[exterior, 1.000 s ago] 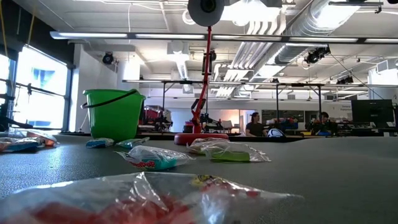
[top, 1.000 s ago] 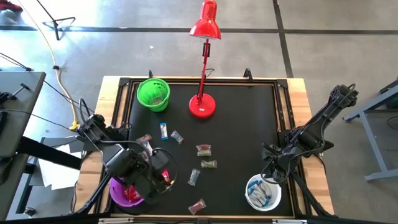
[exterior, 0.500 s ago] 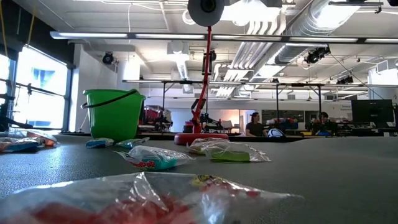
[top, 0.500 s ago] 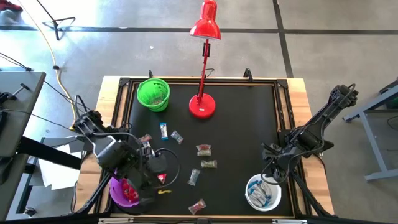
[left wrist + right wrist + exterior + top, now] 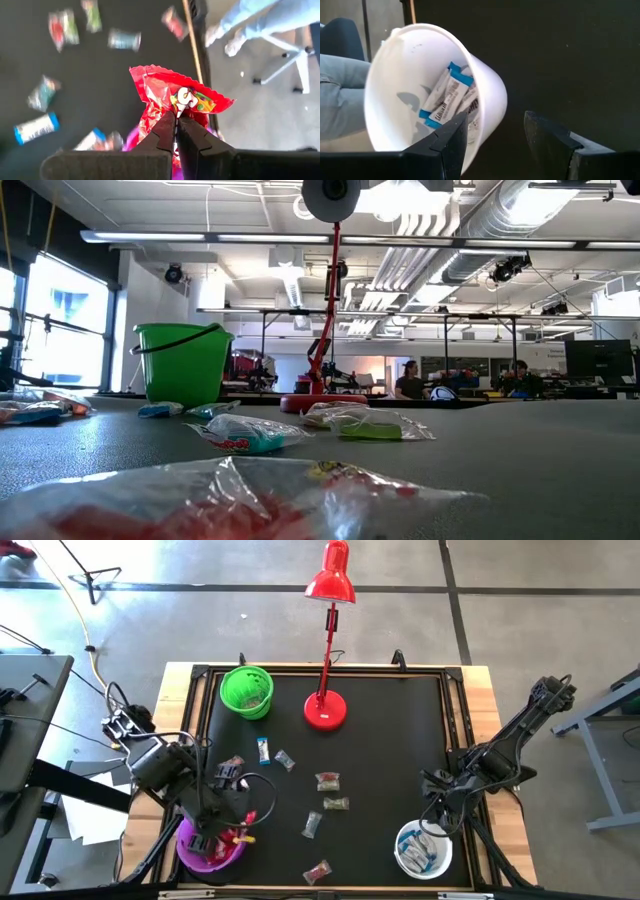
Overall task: Sort candy
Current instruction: Put the red candy into the purple bucket, then put the red gummy into the green bucket
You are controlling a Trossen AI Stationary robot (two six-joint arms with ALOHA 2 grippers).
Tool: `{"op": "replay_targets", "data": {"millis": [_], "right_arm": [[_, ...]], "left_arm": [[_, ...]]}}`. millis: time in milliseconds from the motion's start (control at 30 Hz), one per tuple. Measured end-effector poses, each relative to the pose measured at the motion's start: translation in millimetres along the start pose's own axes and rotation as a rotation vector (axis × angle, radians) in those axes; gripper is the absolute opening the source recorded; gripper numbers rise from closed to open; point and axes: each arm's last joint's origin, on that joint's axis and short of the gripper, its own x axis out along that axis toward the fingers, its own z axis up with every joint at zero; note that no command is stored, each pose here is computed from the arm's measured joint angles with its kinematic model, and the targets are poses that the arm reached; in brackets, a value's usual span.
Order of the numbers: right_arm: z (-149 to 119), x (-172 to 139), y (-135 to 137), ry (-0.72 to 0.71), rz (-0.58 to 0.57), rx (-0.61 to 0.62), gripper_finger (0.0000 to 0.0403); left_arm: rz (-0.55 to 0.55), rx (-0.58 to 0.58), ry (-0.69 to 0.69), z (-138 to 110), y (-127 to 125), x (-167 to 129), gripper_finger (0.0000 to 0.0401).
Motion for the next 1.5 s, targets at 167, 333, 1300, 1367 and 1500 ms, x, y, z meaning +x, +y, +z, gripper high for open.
{"op": "replay_targets", "data": {"millis": [167, 333, 1300, 1367, 1500], "right_arm": [[-1.8, -0.1, -2.9, 0.019, -0.03, 0.003, 0.0192], [-2.3, -0.1, -3.6, 0.023, -0.037, 0.003, 0.0192], [-2.3, -0.2, -5.4, 0.029, -0.053, 0.015, 0.0192], [-2.7, -0.3, -6.0, 0.033, -0.059, 0.014, 0.0192], [-3.5, -0.4, -7.3, 0.041, -0.072, 0.008, 0.0192]], "left_arm": [[-0.048, -0.063, 0.181, -34.0, 10.3, 17.8, 0.0], [0.007, -0.165, 0.284, -63.8, 19.9, 35.8, 0.0], [-0.082, -0.749, 0.371, -73.1, 15.1, 101.0, 0.0081], [-0.07, -0.771, 0.305, -67.4, 18.7, 101.8, 0.0082], [-0.041, -0.772, 0.113, -49.2, 28.8, 94.8, 0.0078]]}}
